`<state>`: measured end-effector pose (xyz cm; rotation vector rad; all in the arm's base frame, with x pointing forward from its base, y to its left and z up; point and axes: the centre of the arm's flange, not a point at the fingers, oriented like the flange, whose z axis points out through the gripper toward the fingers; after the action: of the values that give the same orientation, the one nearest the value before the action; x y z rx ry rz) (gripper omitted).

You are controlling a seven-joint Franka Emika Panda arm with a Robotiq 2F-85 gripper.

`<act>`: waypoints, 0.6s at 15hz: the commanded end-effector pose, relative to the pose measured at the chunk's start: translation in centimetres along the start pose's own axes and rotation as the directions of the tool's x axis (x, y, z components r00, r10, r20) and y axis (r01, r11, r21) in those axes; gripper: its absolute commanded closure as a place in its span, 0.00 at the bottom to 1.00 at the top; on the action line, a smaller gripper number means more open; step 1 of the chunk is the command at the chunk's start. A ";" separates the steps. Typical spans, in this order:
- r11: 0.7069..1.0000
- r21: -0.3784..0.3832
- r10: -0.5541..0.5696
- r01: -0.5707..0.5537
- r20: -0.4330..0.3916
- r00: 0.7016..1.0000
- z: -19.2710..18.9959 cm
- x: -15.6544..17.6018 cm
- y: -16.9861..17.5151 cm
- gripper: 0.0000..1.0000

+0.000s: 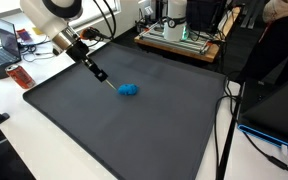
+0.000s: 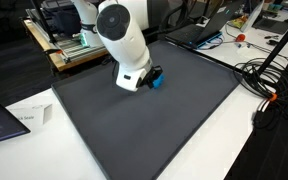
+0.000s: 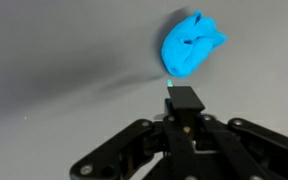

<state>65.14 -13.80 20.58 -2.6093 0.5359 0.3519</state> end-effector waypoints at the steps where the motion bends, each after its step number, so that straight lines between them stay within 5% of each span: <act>1: 0.998 0.053 0.022 -0.023 0.025 0.999 -0.2 1.9 1.1 0.97; 9: 0.996 0.081 0.037 -0.043 0.076 0.996 0.6 3.9 3.1 0.97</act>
<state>65.84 -16.07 18.51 -2.5523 0.5628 0.4049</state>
